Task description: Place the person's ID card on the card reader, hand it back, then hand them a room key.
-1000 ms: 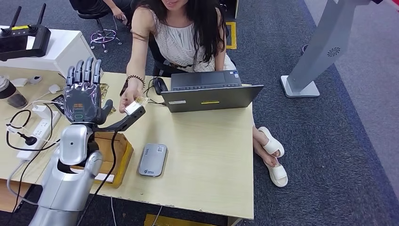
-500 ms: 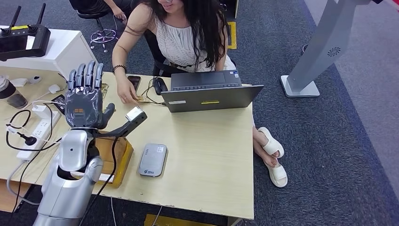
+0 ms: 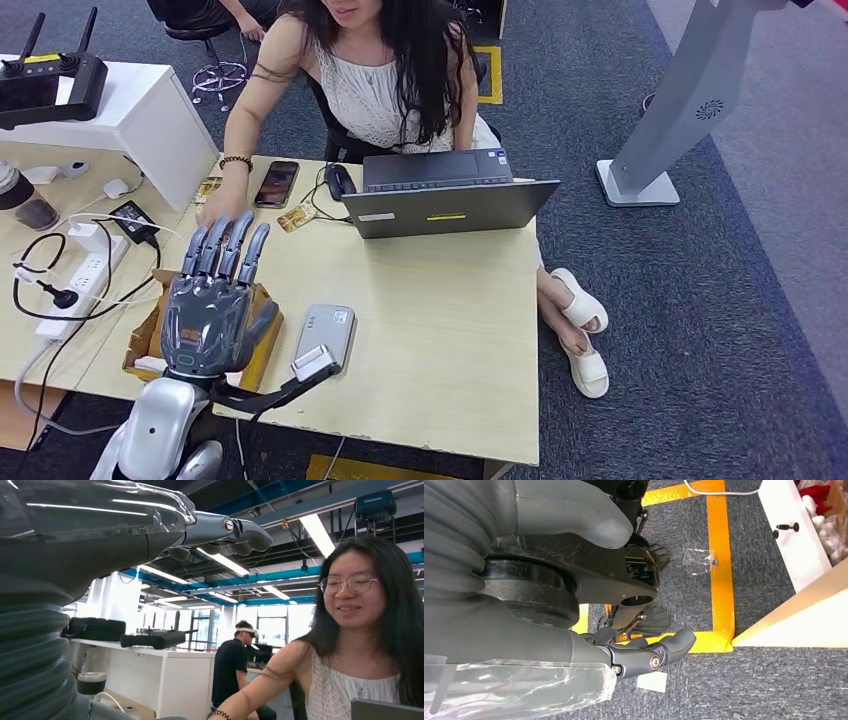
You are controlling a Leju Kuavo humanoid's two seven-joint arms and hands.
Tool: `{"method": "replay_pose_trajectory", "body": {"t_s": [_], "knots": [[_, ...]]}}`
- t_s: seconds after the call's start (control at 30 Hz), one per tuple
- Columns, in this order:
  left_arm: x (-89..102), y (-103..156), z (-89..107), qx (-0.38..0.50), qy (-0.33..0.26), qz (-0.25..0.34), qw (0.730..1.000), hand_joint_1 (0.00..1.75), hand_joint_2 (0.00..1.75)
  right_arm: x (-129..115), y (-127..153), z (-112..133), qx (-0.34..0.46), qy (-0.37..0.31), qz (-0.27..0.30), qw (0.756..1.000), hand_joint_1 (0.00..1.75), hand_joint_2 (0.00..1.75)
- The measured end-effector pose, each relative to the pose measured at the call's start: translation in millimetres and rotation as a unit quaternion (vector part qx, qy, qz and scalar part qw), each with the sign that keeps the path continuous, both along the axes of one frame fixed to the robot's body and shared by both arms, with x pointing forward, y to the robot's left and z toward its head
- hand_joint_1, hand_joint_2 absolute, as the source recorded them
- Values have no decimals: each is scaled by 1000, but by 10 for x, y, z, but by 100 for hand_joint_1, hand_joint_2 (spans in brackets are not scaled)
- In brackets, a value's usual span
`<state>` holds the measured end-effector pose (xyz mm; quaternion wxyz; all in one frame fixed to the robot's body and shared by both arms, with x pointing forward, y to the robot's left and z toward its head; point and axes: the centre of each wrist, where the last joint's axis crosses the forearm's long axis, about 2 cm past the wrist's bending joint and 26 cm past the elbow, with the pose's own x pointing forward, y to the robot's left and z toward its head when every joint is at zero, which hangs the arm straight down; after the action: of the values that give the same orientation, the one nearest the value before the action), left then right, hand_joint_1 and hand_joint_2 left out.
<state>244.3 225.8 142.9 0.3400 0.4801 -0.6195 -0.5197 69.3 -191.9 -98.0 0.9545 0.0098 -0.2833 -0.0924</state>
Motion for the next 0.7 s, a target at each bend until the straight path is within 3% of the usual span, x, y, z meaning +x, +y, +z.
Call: {"method": "replay_pose_trajectory", "body": {"t_s": [0.23, 0.7], "knots": [[-180, -5, -7, 0, -1, -18, 1000, 0, 175, -8, -8, -3, -1, 3, -9, 1000, 0, 175], [-315, -6, -62, 5, 9, -36, 999, 0, 175, -16, -20, -6, -5, 7, -19, 1000, 0, 175]]}}
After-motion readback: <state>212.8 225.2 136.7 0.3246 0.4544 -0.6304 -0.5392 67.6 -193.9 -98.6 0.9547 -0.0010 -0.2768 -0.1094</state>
